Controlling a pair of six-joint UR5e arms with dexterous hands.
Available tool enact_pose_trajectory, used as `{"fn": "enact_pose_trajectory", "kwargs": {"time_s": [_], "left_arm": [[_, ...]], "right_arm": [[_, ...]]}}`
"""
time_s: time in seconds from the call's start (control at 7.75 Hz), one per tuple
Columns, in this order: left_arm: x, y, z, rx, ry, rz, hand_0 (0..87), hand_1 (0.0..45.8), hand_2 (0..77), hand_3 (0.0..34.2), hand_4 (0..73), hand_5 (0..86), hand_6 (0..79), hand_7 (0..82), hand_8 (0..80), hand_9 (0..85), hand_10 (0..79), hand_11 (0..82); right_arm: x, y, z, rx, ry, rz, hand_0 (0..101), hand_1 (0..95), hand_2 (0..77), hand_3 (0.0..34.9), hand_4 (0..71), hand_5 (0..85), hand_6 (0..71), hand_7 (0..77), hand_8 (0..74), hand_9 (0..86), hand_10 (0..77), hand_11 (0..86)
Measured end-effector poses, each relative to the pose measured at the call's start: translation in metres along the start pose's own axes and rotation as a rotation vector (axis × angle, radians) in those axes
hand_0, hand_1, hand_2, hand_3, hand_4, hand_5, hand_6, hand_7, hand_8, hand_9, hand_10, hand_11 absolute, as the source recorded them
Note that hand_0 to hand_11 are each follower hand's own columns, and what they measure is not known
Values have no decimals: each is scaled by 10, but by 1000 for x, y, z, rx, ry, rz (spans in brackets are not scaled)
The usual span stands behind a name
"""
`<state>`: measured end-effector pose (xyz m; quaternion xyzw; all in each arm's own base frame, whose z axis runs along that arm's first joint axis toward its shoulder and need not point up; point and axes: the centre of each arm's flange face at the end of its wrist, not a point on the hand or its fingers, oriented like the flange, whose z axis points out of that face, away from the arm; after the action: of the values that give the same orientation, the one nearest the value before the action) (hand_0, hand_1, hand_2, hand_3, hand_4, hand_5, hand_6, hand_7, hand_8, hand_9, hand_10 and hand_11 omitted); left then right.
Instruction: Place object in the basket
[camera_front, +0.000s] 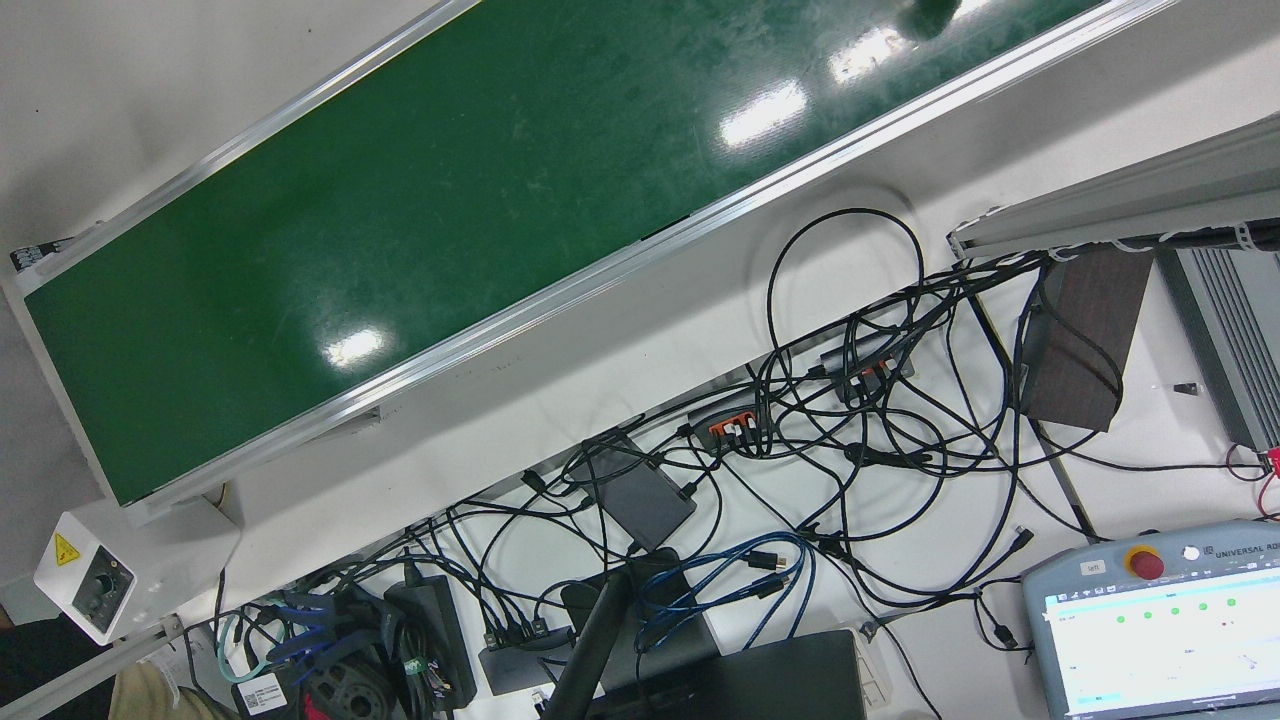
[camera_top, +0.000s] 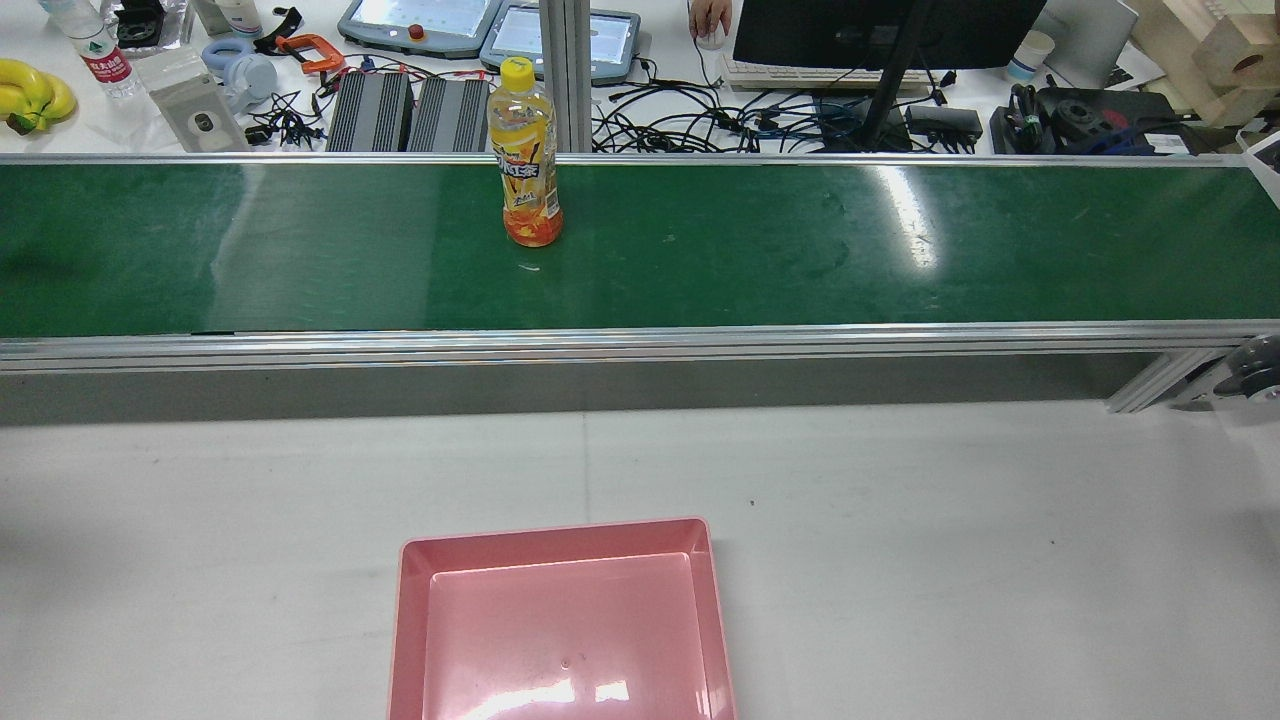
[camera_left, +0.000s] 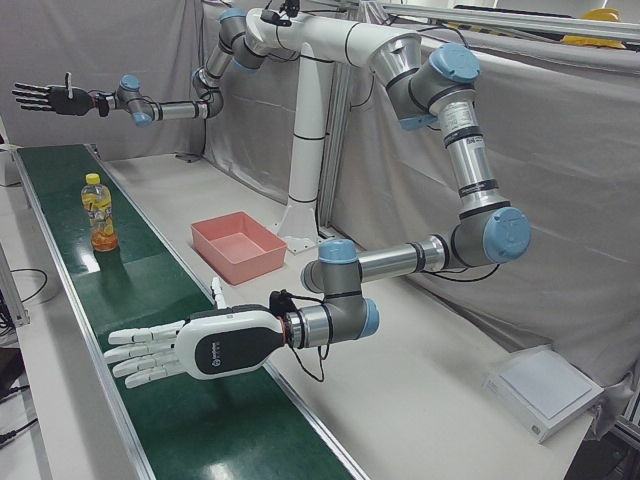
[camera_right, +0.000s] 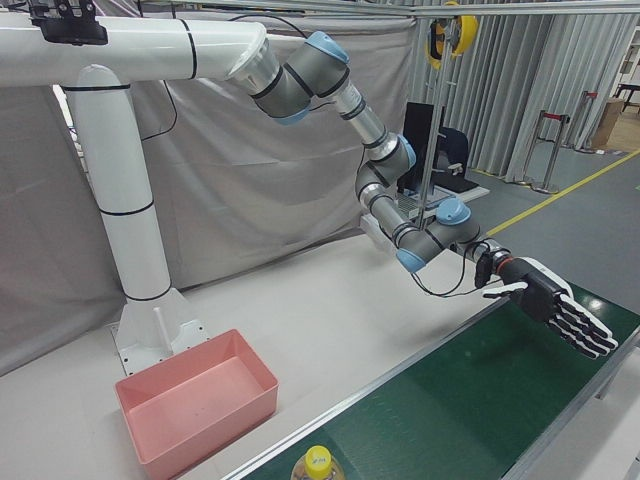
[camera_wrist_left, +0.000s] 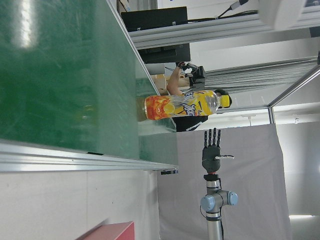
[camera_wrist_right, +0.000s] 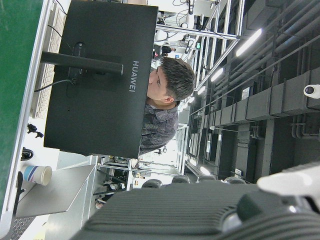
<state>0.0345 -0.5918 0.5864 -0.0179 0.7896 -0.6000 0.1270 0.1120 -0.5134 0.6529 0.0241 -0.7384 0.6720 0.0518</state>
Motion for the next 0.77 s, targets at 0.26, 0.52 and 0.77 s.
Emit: {"fn": "enact_pose_trajectory", "kwargs": {"time_s": [0.26, 0.52, 0.77], "left_arm": [[-1, 0, 0, -2, -1, 1, 635, 114, 0, 2, 5, 87, 0, 5, 0, 5, 0, 5], [0, 0, 0, -3, -1, 1, 634, 114, 5, 2, 5, 87, 0, 5, 0, 5, 0, 5], [-1, 1, 1, -6, 0, 1, 633, 114, 5, 1, 5, 93, 0, 5, 0, 5, 0, 5]], "right_arm": [[0, 0, 0, 0, 0, 0, 2, 0, 5, 3, 0, 0, 0, 5, 0, 0, 0, 0], [0, 0, 0, -1, 0, 0, 2, 0, 5, 3, 0, 0, 0, 5, 0, 0, 0, 0], [0, 0, 0, 0, 0, -1, 1, 0, 5, 4, 0, 0, 0, 5, 0, 0, 0, 0]]}}
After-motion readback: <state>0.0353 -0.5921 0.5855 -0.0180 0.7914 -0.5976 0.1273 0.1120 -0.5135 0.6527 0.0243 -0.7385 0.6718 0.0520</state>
